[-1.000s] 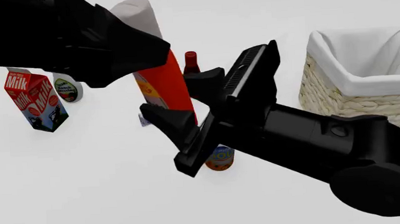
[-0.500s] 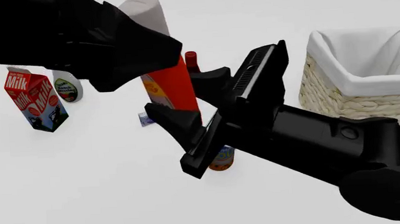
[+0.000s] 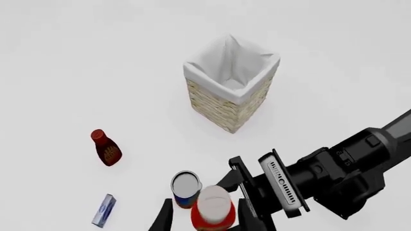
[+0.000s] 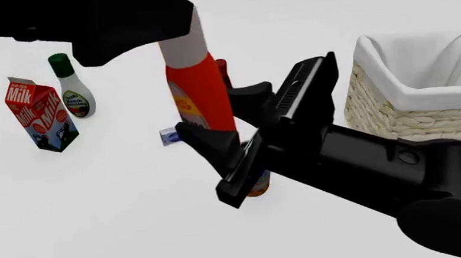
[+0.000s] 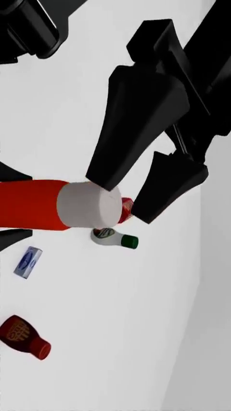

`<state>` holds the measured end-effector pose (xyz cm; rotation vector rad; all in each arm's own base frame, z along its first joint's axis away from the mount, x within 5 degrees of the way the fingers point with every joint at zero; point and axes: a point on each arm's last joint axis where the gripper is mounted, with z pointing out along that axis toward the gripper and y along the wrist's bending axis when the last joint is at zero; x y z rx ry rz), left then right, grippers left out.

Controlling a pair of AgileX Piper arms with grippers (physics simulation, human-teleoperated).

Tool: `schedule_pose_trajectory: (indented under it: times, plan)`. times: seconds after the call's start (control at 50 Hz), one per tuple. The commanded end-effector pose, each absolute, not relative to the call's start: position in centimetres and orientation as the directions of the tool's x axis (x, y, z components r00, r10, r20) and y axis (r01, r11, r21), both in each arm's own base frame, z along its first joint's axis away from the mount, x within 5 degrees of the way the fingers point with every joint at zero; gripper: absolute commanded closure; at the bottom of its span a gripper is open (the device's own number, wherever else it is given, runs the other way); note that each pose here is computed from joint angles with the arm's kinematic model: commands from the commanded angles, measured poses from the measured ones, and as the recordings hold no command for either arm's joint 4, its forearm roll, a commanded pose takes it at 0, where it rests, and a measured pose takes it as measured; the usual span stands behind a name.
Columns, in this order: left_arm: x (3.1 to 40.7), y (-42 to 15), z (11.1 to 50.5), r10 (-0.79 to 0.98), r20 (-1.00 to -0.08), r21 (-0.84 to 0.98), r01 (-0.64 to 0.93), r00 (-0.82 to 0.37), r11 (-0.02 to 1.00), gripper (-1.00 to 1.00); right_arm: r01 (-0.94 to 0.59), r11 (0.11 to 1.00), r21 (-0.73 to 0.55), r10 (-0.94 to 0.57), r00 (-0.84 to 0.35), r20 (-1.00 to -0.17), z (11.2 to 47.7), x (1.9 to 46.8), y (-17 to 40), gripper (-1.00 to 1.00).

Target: Pick the ketchup and place it in the basket.

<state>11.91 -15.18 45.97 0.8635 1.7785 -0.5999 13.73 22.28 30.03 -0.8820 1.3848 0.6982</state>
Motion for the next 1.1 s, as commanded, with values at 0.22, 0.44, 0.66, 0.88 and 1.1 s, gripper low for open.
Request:
schedule_pose_trajectory:
  times: [0.22, 0.44, 0.66, 0.88, 1.1]
  plan:
    - [11.0, -11.9, 48.1, 0.179, -0.968, -0.009, 0.734, -0.178, 0.679, -1.0, -0.834, 0.545, -0.087, -0.057, 0.067, -0.996, 30.4, 14.0, 21.3, 1.0]
    - [10.4, -9.6, 48.2, 0.115, -0.978, -0.031, 0.673, -0.172, 0.739, -1.0, -0.806, 0.586, -0.078, -0.046, 0.063, -0.997, 30.7, 14.7, 20.2, 1.0]
    - [10.1, -7.9, 47.2, 0.054, -0.984, -0.062, 0.605, -0.172, 0.794, -1.0, -0.752, 0.656, -0.066, -0.028, 0.063, -0.998, 31.4, 15.8, 18.2, 1.0]
    - [9.6, -6.1, 45.2, -0.02, -0.987, -0.102, 0.523, -0.161, 0.846, -1.0, -0.687, 0.725, -0.053, -0.002, 0.074, -0.997, 32.4, 16.6, 15.8, 1.0]
    - [9.2, -5.1, 43.0, -0.083, -0.985, -0.146, 0.463, -0.154, 0.874, -1.0, -0.613, 0.789, -0.053, 0.003, 0.091, -0.996, 33.1, 17.6, 13.8, 1.0]
